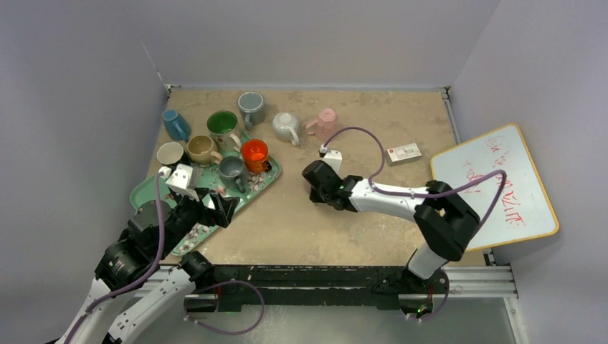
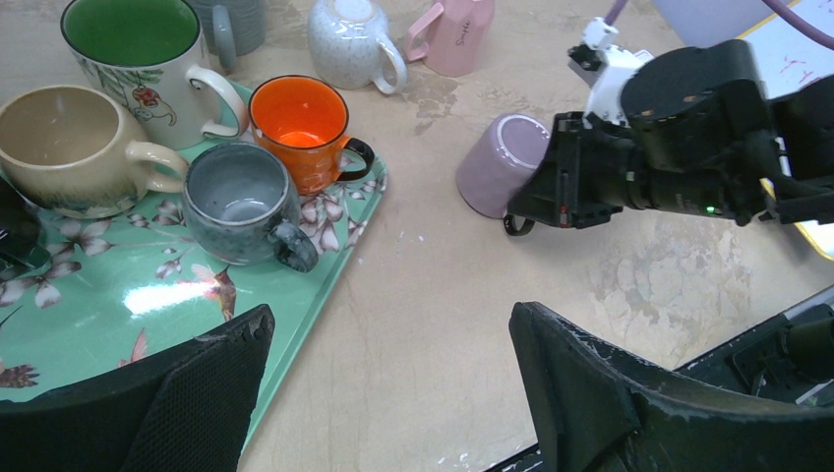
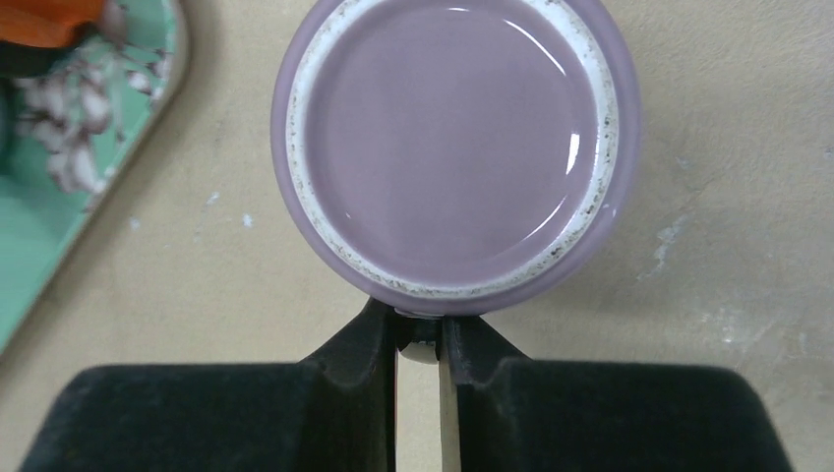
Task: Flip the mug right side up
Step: Turn over the cup at the center of the board.
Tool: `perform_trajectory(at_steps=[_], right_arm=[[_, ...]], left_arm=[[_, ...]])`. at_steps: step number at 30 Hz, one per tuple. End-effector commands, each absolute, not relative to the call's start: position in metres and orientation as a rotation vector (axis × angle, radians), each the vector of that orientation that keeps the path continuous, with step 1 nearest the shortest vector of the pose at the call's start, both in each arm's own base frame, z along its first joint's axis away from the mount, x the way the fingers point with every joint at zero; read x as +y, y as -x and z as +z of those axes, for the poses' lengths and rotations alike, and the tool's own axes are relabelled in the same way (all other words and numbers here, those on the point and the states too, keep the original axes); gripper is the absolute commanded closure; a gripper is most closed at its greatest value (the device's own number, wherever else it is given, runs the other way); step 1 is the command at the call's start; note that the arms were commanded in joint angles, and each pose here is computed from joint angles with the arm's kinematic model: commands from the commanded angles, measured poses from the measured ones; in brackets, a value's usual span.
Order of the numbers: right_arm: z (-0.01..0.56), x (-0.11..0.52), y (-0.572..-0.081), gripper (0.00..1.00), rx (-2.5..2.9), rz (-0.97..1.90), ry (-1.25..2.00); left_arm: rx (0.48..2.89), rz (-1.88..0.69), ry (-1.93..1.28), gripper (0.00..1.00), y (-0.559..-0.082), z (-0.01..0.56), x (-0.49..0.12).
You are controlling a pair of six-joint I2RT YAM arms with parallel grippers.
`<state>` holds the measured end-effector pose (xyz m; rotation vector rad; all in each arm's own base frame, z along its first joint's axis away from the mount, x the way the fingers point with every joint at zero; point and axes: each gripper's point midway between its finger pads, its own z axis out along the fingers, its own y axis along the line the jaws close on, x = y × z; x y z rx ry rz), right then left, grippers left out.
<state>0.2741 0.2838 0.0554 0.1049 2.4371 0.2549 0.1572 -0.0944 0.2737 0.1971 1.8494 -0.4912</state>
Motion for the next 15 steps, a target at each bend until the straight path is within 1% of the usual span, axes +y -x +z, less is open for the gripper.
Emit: perform_trajectory(at_steps=[1,5,9,15], right_arm=[[0.091,0.315,-0.274,1.00,2.331,0.654,-0.152],[0.101,0.319,-0.264,1.00,2.295,0.782,-0.177],[0.104,0.315,-0.254,1.00,2.241,0.879,-0.175],[0.136,0.317,-0.246,1.00,2.112,1.033,-0.146]], left_arm=[[1.868,-0.457,-0.178,0.12,-0.163,0.271,-0.092],[1.897,-0.449,-0.170,0.12,-0.165,0.267,-0.094],[1.909,-0.443,-0.113,0.16,-0.168,0.266,-0.091],[1.928,-0.513,-0.063,0.18,-0.170,0.263,-0.103]])
